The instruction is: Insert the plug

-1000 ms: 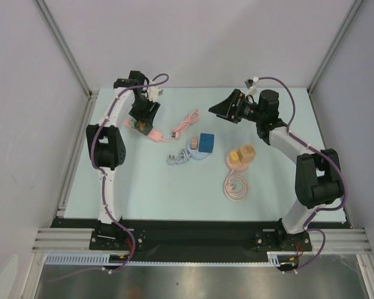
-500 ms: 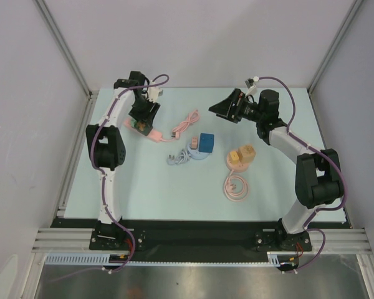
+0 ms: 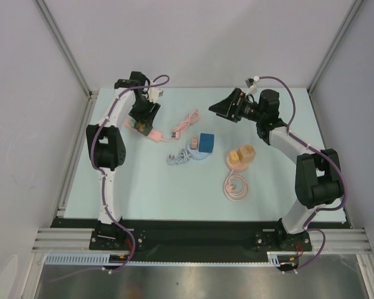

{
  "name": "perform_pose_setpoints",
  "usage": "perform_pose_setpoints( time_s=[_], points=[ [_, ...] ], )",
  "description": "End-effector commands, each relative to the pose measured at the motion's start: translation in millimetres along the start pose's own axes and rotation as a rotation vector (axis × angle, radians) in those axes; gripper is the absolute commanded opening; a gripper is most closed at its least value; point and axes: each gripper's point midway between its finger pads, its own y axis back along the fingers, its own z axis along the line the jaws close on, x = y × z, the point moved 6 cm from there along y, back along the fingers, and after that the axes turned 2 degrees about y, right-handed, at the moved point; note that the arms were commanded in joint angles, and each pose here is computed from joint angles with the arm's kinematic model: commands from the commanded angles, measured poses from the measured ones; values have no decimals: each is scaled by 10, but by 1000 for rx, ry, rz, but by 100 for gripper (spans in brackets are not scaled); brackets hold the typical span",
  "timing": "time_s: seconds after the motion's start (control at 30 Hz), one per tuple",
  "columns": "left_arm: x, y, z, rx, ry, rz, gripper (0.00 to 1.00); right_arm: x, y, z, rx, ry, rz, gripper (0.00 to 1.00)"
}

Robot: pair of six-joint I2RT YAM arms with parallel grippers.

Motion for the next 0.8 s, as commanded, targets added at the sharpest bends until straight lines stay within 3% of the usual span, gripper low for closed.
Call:
perform_pose_setpoints(
  time_s=[0.0,0.77],
  points=[
    [36,167,-27,-26,3,22,0,-85,2,96,-28,41,-36,100],
    [29,372,-12,-68,6,-1,0,-52,-54,97,-24,46,-22,100]
  ],
)
